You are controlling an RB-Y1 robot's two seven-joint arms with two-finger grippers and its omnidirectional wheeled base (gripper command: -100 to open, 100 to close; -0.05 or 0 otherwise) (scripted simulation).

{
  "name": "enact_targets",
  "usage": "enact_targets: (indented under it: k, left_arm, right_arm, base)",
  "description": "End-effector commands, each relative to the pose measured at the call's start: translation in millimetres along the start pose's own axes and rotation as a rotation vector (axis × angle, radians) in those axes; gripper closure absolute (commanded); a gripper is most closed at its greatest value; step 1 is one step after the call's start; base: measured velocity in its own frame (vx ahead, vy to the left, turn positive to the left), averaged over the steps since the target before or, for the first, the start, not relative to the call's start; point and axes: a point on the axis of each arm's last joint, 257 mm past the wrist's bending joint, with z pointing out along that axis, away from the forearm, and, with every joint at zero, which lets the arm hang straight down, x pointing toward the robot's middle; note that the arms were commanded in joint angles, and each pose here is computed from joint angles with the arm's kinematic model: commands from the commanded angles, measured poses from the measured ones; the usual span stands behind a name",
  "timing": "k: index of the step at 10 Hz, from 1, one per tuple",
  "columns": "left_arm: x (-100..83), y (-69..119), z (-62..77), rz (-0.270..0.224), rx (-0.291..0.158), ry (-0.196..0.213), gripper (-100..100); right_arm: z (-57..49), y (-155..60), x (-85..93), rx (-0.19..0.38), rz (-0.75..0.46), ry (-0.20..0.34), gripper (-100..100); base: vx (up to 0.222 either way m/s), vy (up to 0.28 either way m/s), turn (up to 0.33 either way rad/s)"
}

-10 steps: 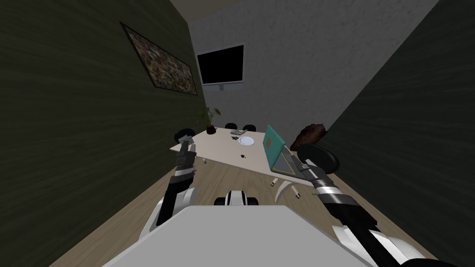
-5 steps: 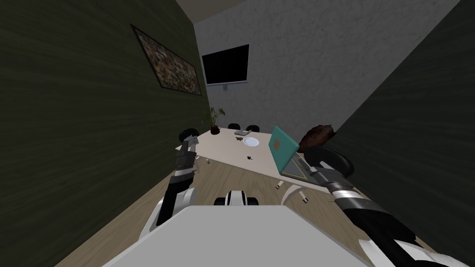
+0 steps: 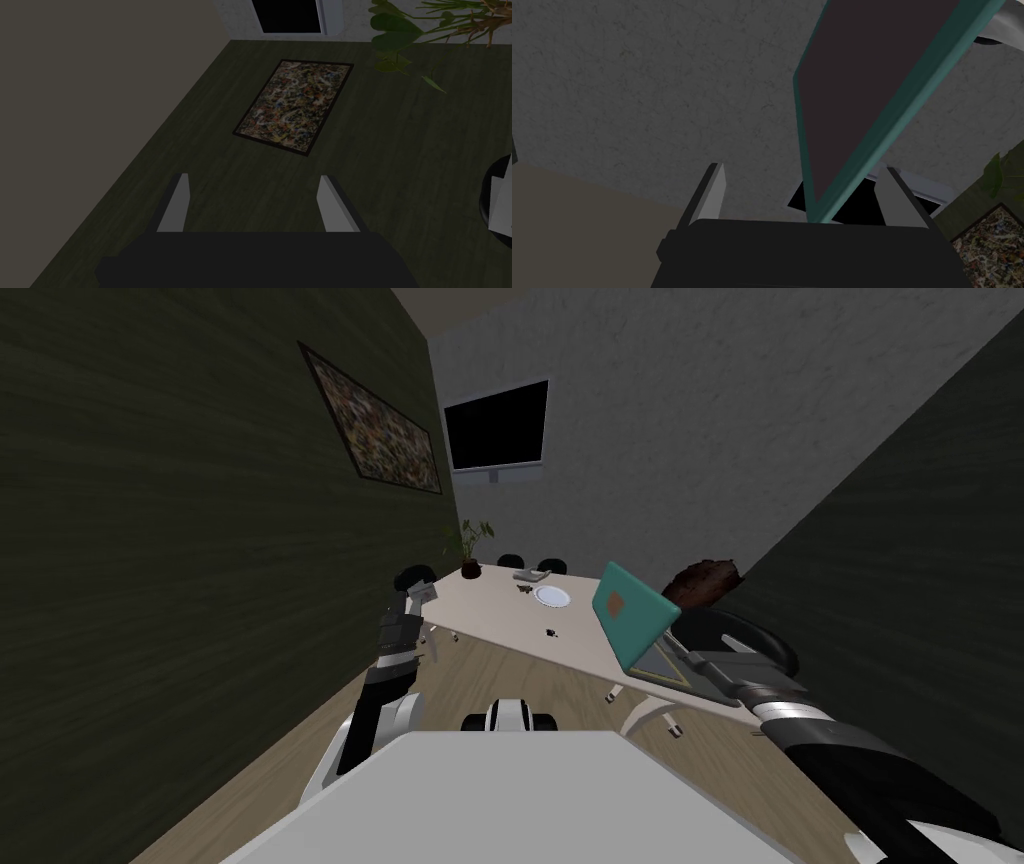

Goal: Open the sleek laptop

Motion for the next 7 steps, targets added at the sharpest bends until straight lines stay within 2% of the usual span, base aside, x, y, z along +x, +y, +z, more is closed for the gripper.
enact_targets:
  k: [1, 6, 7]
  left_arm:
    - [0.0, 0.0, 0.0, 0.000, 0.000, 0.000, 0]
    - [0.0, 0.0, 0.0, 0.000, 0.000, 0.000, 0]
    - [0.0, 0.0, 0.0, 0.000, 0.000, 0.000, 0]
  right_arm:
    - [3.9, -18, -4.3, 0.022, -0.144, 0.021, -100]
    - [8.3, -41, -21.4, 0.043, -0.375, 0.035, -100]
    - [7.2, -40, -17.2, 0.041, -0.349, 0.035, -100]
  base:
    - [0.023, 0.096, 0.036]
    - [0.032, 0.085, 0.036]
    - [0.016, 0.035, 0.004]
